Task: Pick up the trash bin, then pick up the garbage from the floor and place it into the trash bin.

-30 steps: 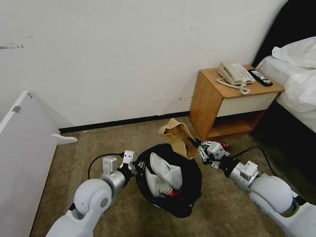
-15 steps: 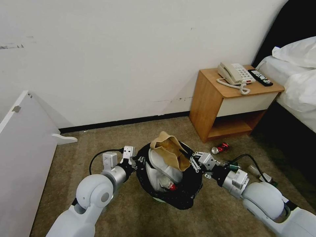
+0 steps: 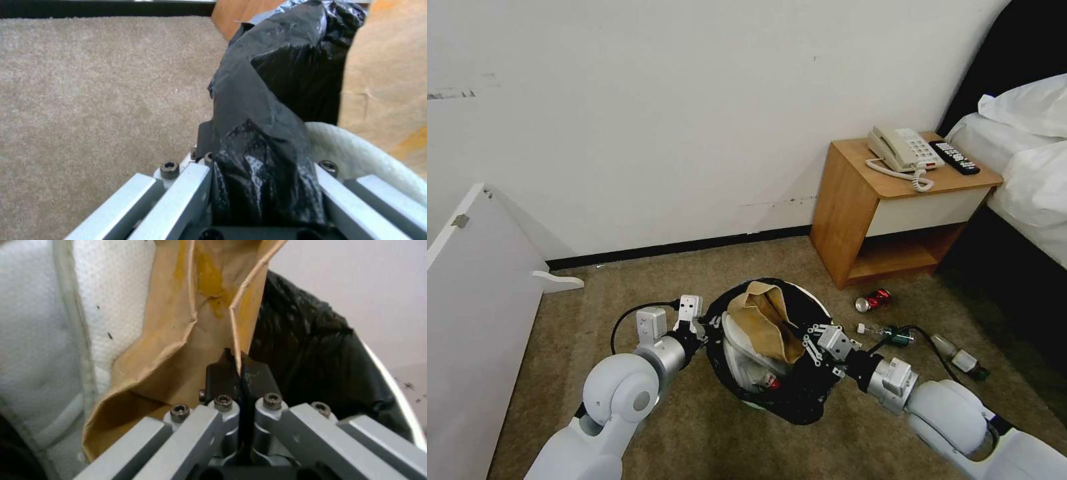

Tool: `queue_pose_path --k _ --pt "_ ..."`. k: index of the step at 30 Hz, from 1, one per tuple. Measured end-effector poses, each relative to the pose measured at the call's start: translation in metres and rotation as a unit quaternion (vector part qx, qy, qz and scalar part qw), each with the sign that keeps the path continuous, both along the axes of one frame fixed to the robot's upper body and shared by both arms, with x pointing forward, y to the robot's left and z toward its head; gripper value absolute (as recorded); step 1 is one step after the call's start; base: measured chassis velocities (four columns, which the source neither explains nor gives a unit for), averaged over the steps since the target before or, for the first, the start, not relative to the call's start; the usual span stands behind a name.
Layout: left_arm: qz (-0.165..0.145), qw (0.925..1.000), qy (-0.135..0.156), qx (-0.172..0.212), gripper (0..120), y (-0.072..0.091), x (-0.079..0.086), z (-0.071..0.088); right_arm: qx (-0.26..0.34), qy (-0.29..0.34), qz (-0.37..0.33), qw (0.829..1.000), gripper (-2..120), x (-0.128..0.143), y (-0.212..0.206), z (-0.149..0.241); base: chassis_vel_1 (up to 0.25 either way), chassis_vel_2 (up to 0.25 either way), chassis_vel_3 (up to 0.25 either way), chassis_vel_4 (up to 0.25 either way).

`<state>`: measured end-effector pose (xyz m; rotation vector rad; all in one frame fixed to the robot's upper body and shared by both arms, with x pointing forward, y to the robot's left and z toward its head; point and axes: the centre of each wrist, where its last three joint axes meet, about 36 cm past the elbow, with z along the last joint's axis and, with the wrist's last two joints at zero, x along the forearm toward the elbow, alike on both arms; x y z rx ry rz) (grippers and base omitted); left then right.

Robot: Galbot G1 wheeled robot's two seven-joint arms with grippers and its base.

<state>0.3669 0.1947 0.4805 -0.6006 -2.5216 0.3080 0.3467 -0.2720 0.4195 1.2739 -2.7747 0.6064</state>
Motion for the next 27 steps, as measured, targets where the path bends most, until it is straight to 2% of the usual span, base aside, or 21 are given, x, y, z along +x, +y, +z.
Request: queue_pose_path --k 17,20,23,25,26,27 --pt "-0.002 0.9999 0.003 -0.012 4 -0.0018 -0.0084 0.0016 -0.011 -0.001 -0.003 1.000 0 0.0030 -0.0012 -0.0031 0.000 0.000 0.000 0.000" --pt "0.002 0.9999 0.005 -0.010 4 0.0005 -0.0095 0.0003 -0.010 -0.004 -0.005 1.000 14 0.0028 -0.0020 -0.0007 0.000 0.000 0.000 0.000" --pt "0.003 0.9999 0.005 -0.009 4 0.0013 -0.0097 -0.0001 -0.011 -0.005 -0.006 1.000 19 0.0026 -0.0025 0.0002 0.000 0.000 0.000 0.000" --pt "0.010 0.9999 0.004 -0.001 4 0.0033 -0.0090 -0.0018 -0.012 -0.007 -0.007 1.000 31 0.0018 -0.0041 0.0019 0.000 0.000 0.000 0.000" --pt "0.010 0.9999 0.004 -0.001 4 0.0033 -0.0090 -0.0018 -0.012 -0.007 -0.007 1.000 31 0.0018 -0.0041 0.0019 0.000 0.000 0.000 0.000" --pt "0.011 0.9999 0.004 0.002 4 0.0035 -0.0090 -0.0025 -0.012 -0.008 -0.007 1.000 36 0.0013 -0.0046 0.0030 0.000 0.000 0.000 0.000"
